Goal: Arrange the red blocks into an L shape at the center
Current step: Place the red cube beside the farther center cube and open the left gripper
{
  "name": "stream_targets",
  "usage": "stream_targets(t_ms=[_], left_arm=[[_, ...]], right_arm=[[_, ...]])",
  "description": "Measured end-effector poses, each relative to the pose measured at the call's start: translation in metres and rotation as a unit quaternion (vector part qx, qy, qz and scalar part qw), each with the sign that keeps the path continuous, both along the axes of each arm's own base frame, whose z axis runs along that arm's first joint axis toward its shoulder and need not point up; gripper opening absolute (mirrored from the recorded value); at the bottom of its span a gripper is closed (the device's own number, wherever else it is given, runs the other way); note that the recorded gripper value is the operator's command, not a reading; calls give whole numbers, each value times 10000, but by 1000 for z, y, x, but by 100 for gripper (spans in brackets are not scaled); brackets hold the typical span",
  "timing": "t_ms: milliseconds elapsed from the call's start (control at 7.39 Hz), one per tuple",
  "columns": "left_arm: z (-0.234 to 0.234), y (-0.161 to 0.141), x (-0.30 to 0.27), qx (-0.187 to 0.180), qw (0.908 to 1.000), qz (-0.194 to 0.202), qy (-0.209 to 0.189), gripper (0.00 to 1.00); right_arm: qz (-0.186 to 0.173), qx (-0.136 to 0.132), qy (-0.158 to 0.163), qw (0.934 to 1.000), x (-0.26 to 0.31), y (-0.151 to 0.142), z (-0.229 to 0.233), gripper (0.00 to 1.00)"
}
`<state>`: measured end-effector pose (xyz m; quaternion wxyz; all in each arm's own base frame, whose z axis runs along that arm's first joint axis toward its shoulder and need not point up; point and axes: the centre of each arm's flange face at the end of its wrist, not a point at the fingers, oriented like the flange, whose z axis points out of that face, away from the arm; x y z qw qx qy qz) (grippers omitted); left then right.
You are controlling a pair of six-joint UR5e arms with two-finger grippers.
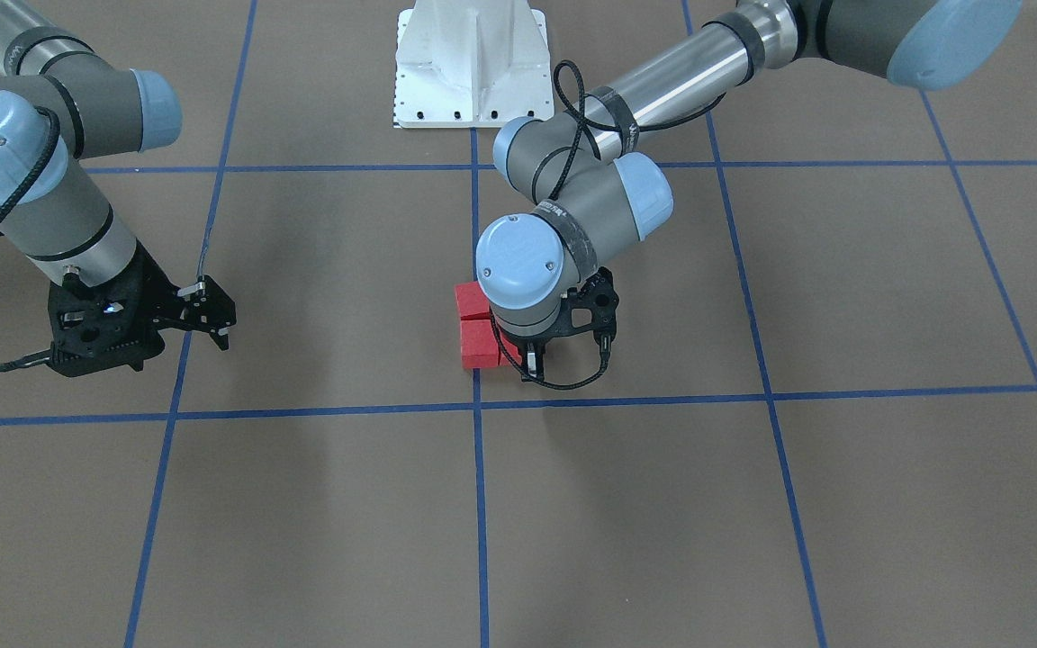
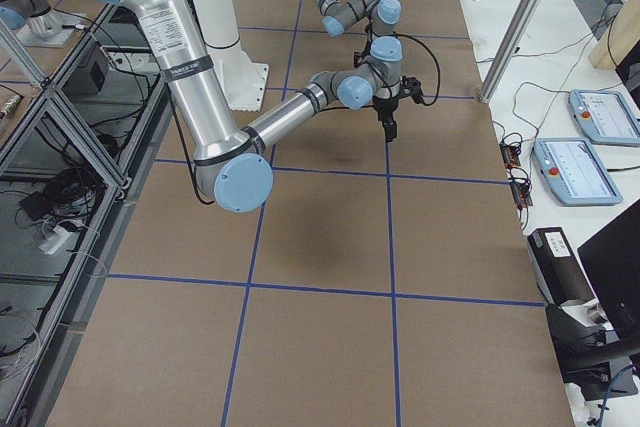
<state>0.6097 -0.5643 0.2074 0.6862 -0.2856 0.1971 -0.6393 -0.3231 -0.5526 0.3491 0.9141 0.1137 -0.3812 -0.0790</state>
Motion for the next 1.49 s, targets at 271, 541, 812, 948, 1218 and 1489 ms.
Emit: stream_targets(t_ms=[271, 541, 812, 948, 1218, 1489], left_arm=[[0, 2, 2, 43, 10000, 43, 19, 100], [-1, 5, 4, 72, 9999, 85, 34, 100], [-10, 6, -1, 121, 9999, 77, 84, 100], [-16, 2, -13, 161, 9998, 52, 85, 100], [-21, -23, -52, 342, 9994, 103, -34, 100], [4, -47, -111, 833, 9960, 312, -82, 100]], right_arm=[[0, 4, -2, 10000, 0, 0, -1, 99], [-3, 5, -8, 10000, 0, 0, -1, 99], [-4, 13, -18, 10000, -1, -1, -3, 99], [1, 13, -35, 10000, 1, -2, -5, 99], [54, 5, -58, 10000, 9, -7, -6, 99], [136, 45, -41, 9999, 19, -12, -6, 99]])
